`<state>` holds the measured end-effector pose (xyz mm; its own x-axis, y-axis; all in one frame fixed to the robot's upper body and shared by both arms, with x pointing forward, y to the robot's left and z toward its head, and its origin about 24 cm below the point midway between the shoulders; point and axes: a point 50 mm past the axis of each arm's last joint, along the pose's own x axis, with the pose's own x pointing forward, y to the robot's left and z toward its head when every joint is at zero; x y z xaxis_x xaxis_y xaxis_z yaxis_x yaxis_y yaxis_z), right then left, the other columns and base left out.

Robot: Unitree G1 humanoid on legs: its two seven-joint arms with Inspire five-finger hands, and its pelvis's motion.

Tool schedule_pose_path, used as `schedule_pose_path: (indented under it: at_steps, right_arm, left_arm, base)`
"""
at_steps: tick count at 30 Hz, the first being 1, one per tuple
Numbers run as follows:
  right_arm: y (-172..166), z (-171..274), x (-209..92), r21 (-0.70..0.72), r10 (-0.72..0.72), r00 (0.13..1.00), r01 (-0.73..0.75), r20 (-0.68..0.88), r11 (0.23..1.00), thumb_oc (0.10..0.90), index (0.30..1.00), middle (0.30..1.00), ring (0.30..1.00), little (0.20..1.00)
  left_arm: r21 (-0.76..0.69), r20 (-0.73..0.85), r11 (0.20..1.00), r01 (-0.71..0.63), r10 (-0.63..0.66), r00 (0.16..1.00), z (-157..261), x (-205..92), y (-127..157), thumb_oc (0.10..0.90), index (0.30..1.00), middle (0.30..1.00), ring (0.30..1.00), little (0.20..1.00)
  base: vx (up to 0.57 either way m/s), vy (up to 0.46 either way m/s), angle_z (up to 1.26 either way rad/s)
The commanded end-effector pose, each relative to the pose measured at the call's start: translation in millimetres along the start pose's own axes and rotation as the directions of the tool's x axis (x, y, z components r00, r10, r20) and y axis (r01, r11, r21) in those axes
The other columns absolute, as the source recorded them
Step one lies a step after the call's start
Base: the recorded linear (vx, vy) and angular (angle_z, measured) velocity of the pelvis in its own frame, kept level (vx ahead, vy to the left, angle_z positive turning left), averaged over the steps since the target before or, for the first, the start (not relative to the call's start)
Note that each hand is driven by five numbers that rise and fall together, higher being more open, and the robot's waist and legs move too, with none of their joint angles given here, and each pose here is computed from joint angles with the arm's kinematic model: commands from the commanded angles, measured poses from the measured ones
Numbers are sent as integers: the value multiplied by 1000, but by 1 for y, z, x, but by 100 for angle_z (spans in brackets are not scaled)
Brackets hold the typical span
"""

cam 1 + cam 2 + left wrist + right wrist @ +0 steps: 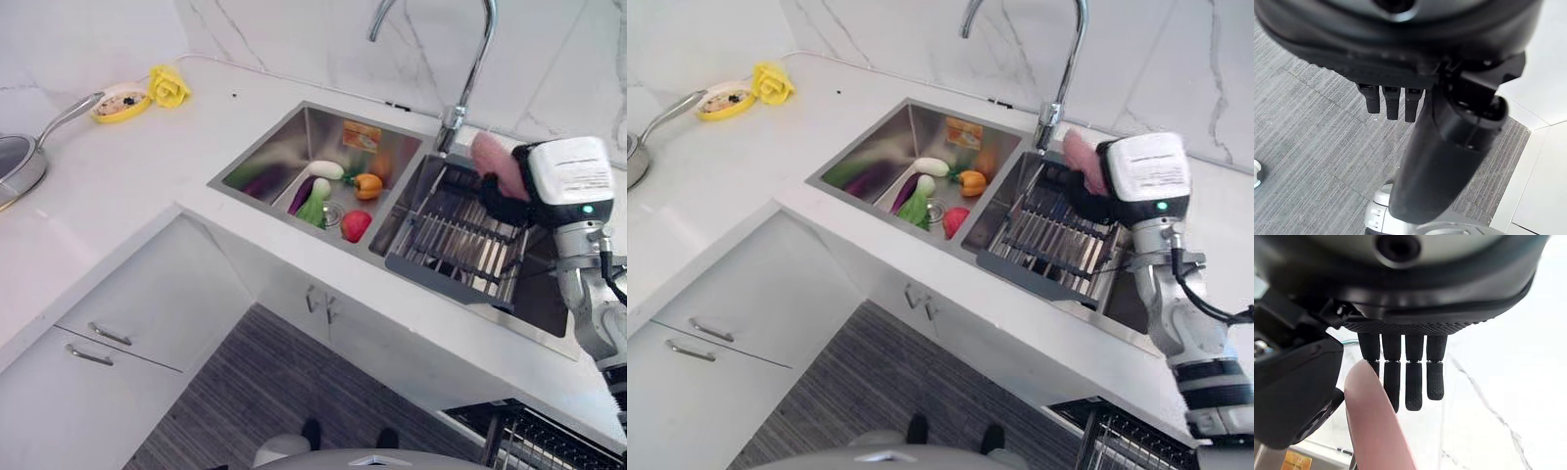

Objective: Place the dishes in the dishwasher.

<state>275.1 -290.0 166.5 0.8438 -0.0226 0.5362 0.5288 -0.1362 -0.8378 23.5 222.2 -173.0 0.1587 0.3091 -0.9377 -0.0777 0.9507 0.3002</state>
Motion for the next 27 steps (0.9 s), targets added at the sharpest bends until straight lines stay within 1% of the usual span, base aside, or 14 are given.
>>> schedule_pose_path:
  at_steps: [1,3,5,9,10,11,13,17,18,19,20,22,26,27]
  right_arm:
    - [-42,3,21,218,-273,959,284,-76,934,400,300,300,300,300]
    - [-38,0,17,321,-267,952,303,-153,897,400,300,300,300,300]
    - [-32,-2,12,449,-246,939,333,-242,829,400,300,300,300,300]
    - [-25,-3,6,588,-205,915,383,-348,713,400,300,300,300,300]
    - [-25,-4,6,589,-204,915,383,-348,712,400,300,300,300,300]
    - [-24,-3,3,663,-186,897,424,-401,617,400,300,300,300,300]
    - [-24,-1,2,720,-166,889,444,-426,534,400,300,300,300,300]
    - [-34,2,0,776,-188,870,492,-456,394,400,300,300,300,300]
    - [-34,2,0,776,-188,870,492,-456,394,400,300,300,300,300]
    - [-39,3,-2,798,-203,854,521,-480,303,400,300,300,300,300]
    - [-42,3,-4,803,-211,844,536,-494,263,400,300,300,300,300]
    - [-45,2,-4,805,-220,839,542,-498,240,400,300,300,300,300]
    - [-56,4,-8,826,-238,826,549,-511,130,400,300,300,300,300]
    - [-56,4,-8,826,-238,826,549,-511,130,400,300,300,300,300]
  left_arm:
    - [61,-35,994,-88,90,995,-11,1,28,800,900,900,900,900]
    - [56,-38,994,-92,94,995,-13,1,28,800,900,900,900,900]
    - [47,-49,994,-98,101,994,-15,0,29,800,900,900,900,900]
    - [32,-62,994,-105,107,992,-17,0,28,800,900,900,900,900]
    - [33,-62,994,-106,108,992,-17,0,28,800,900,900,900,900]
    - [24,-70,994,-110,111,991,-19,0,28,800,900,900,900,900]
    - [18,-81,993,-115,116,990,-20,0,28,800,900,900,900,900]
    - [15,-97,993,-118,119,988,-22,-1,26,800,900,900,900,900]
    - [15,-97,993,-118,119,988,-22,-1,26,800,900,900,900,900]
    - [15,-99,993,-120,121,988,-21,0,25,800,900,900,900,900]
    - [17,-95,993,-120,121,988,-19,0,25,800,900,900,900,900]
    - [16,-91,993,-120,121,989,-17,0,25,800,900,900,900,900]
    - [28,-68,993,-118,120,990,-9,1,23,800,900,900,900,900]
    - [29,-68,993,-118,120,990,-9,1,23,800,900,900,900,900]
  base:
    - [-5,4,-5]
    - [-6,1,-8]
    - [0,0,-5]
    - [0,-1,-2]
    - [0,0,0]
    - [0,0,0]
    - [0,0,0]
    - [-7,-1,-3]
    - [-12,-4,-5]
    - [-24,-5,-3]
    - [-35,-5,-3]
    - [0,0,0]
    - [-46,-3,3]
    - [-8,-11,4]
